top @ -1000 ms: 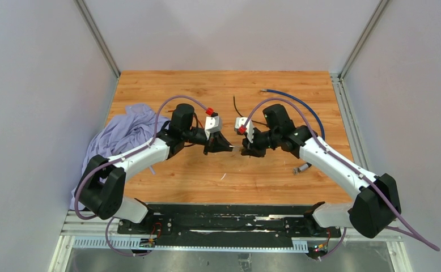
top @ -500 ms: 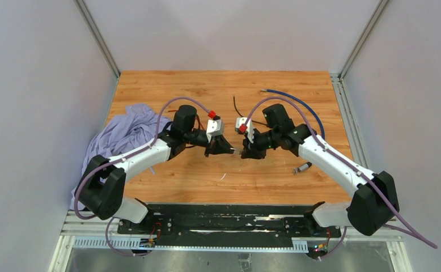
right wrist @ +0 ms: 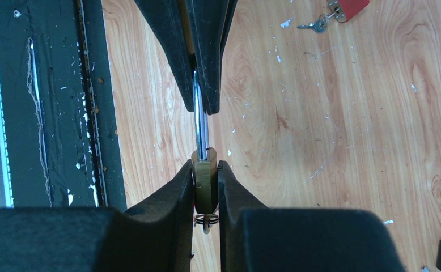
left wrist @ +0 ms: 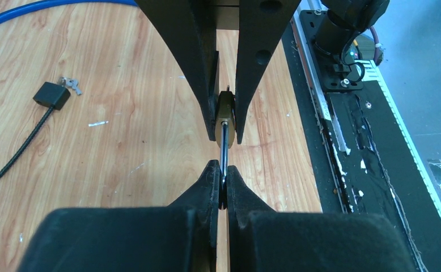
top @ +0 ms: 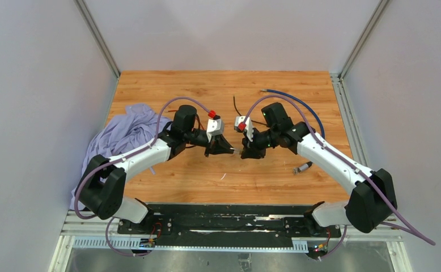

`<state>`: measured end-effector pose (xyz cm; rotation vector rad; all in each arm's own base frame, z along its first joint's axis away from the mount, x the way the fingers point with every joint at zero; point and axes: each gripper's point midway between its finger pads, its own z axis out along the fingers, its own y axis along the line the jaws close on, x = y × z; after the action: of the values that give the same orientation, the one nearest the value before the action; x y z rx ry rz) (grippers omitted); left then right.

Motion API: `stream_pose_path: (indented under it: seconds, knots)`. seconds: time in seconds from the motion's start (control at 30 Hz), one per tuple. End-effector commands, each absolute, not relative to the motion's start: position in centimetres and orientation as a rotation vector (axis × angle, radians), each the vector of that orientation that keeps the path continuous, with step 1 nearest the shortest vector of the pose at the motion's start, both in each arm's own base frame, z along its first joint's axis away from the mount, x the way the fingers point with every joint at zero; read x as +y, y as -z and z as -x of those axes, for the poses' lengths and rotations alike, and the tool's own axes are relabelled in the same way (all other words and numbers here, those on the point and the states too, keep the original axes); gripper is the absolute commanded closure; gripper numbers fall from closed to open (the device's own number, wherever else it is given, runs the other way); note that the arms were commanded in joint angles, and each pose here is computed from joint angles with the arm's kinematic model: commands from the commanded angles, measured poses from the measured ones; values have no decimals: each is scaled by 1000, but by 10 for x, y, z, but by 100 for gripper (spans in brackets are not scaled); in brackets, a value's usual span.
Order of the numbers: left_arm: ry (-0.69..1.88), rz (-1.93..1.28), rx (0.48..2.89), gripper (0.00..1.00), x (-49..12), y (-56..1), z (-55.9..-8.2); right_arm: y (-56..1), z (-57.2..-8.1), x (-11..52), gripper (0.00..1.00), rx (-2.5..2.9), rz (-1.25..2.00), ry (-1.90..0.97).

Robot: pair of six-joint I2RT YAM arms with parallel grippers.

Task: Lock with the key
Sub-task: Lock the lock.

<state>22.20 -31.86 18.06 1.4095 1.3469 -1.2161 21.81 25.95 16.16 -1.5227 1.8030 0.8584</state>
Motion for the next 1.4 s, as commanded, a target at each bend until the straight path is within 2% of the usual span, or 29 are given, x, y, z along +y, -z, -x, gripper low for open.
stream_pose_path:
  seconds: [0.0, 0.87, 1.37]
  knots:
    - [1226, -1442, 1276, 100, -330, -187, -214, -200, -229, 282, 99, 1631, 1477, -906]
    - [1283, -1403, 1331, 100, -346, -178, -208, -217, -237, 269, 99, 1569, 1446, -738]
    - [1260, -1409, 1313, 100, -347, -180, -206, -206, -228, 280, 99, 1572, 1496, -760]
